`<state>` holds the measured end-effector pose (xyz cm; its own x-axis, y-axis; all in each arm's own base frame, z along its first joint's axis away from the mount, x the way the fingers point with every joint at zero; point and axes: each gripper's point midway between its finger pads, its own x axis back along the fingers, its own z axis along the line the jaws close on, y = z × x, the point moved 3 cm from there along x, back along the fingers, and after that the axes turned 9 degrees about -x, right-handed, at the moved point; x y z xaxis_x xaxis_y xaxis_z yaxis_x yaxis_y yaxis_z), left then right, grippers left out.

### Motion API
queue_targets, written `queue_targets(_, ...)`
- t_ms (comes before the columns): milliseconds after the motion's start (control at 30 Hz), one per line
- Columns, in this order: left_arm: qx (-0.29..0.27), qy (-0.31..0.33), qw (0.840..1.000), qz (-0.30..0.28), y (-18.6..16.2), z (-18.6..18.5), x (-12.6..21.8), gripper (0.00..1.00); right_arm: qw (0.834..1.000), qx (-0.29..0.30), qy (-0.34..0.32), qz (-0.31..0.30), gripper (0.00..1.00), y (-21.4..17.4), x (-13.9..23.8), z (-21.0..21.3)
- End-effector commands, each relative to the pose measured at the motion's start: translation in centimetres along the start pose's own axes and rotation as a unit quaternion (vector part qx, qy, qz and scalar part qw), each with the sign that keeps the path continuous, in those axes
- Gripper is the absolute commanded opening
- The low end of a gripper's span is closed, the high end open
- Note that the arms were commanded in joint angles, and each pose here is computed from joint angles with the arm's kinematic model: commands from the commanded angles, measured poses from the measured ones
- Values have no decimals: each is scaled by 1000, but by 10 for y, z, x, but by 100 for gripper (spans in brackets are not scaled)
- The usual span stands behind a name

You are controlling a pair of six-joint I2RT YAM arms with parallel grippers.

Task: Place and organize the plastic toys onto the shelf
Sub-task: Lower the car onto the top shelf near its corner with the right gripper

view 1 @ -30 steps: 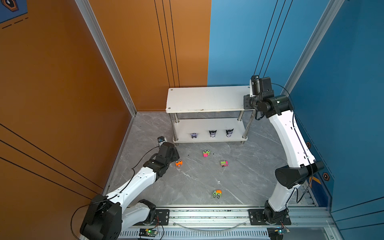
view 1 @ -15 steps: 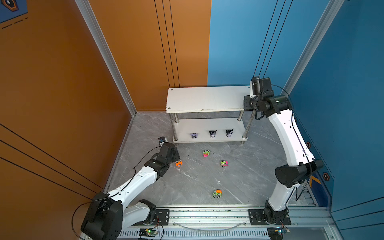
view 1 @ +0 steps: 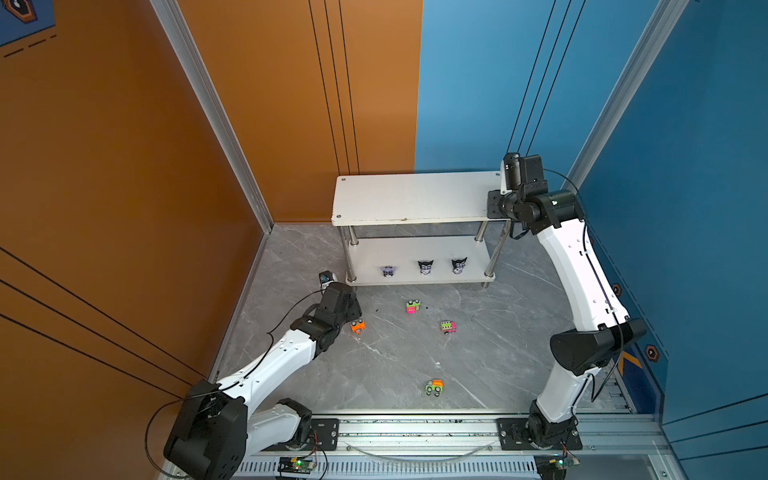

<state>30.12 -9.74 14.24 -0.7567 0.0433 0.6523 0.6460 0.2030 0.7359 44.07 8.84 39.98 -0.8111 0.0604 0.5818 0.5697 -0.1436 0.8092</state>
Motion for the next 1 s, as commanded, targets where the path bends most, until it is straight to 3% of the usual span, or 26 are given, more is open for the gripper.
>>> queue_targets(0, -1, 4, 1000, -3, 5, -3, 3, 65, 1000, -4, 6, 17, 21, -8, -12, 3)
queue_targets(267, -2, 7, 1000, -2, 6, -2, 3, 65, 1000, -7, 15, 15, 22, -4, -19, 6)
queue_targets(700, -4, 8, 1000, -3, 5, -3, 4, 71, 1000, -6, 18, 13, 47, -2, -22, 7)
queue_targets(967, -7, 7, 1000, -2, 5, -5, 4, 72, 999, -12, 33, -3, 53, 6, -5, 8)
